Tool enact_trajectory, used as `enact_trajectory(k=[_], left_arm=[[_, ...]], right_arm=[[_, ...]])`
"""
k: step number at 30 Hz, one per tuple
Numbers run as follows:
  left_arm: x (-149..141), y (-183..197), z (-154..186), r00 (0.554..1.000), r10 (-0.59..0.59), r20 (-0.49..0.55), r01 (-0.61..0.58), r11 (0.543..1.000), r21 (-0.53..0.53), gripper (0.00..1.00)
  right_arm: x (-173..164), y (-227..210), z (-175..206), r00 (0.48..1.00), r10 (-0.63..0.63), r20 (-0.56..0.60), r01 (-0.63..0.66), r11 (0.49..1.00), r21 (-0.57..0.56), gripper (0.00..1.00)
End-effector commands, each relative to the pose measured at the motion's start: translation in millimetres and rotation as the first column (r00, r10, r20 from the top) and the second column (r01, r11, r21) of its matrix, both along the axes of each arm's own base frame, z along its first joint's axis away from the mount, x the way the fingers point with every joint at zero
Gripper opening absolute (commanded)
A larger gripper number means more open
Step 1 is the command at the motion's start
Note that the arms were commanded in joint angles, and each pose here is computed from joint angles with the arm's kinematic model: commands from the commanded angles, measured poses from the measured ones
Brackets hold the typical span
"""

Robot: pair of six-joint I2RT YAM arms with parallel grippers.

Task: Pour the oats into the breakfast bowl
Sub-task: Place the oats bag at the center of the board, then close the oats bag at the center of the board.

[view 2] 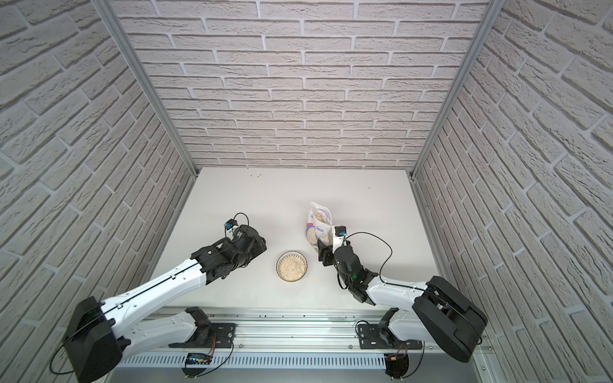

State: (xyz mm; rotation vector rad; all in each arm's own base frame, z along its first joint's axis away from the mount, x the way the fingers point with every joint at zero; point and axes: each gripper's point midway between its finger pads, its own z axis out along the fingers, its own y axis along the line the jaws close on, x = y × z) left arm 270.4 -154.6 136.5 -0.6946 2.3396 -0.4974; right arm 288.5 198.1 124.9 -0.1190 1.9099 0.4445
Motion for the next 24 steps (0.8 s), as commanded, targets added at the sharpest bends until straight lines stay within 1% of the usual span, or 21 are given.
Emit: enact_trajectory(k=[1,3,5,6,9,12,14,16,17,20,24], left_arm=[[0.8,-0.9,-2.3,1.0,0.011,0.01,-0.011,1.0,-0.009,0.57],[1.0,-2.1,-1.6,1.0,0.009,0.011,-0.008,1.0,-0.009,0.58],[1.1,-1.6,-0.3,1.0,0.009,0.012,-0.009,1.0,-0.003,0.58],[1.6,-0.7,0.9,1.0,0.01,0.015,-0.01,1.0,0.004,0.59],[3.4,5.0,9.7,0.999,0.001,0.033,-0.003,0.998,0.06,0.64],[6.4,11.3,20.4,0.998,-0.002,0.06,-0.005,0.994,0.112,0.7],[7.9,11.9,26.1,0.997,-0.011,0.078,0.002,0.993,0.122,0.75],[8.3,11.7,29.4,0.996,-0.019,0.088,0.008,0.992,0.123,0.82],[8.5,11.5,30.4,0.996,-0.022,0.092,0.011,0.992,0.124,0.85],[7.8,12.0,31.3,0.995,-0.025,0.094,0.013,0.992,0.126,0.91],[5.5,13.9,30.5,0.995,-0.025,0.096,0.013,0.992,0.124,0.94]], right_arm=[[-5.9,-11.0,13.2,1.0,-0.019,0.003,0.019,1.0,-0.002,0.8],[-14.0,-9.3,18.4,0.999,0.023,-0.031,-0.024,0.999,-0.024,0.89],[-26.6,-3.9,25.7,0.991,0.098,-0.091,-0.103,0.993,-0.059,0.94],[-31.5,-1.6,32.4,0.986,0.127,-0.111,-0.135,0.989,-0.067,0.99],[-44.9,-2.6,56.9,0.97,0.181,-0.161,-0.201,0.973,-0.112,0.99],[-48.2,-15.2,91.1,0.971,0.155,-0.182,-0.189,0.964,-0.189,0.99],[-45.2,-23.6,109.2,0.971,0.114,-0.211,-0.168,0.951,-0.258,0.99],[-37.8,-31.5,113.0,0.962,0.052,-0.267,-0.138,0.939,-0.314,0.99],[-34.4,-31.0,114.2,0.953,0.048,-0.301,-0.15,0.934,-0.325,0.99],[-28.7,-9.2,112.8,0.903,0.132,-0.408,-0.274,0.91,-0.311,0.99],[-8.4,14.3,105.9,0.87,0.182,-0.458,-0.347,0.886,-0.307,0.99]])
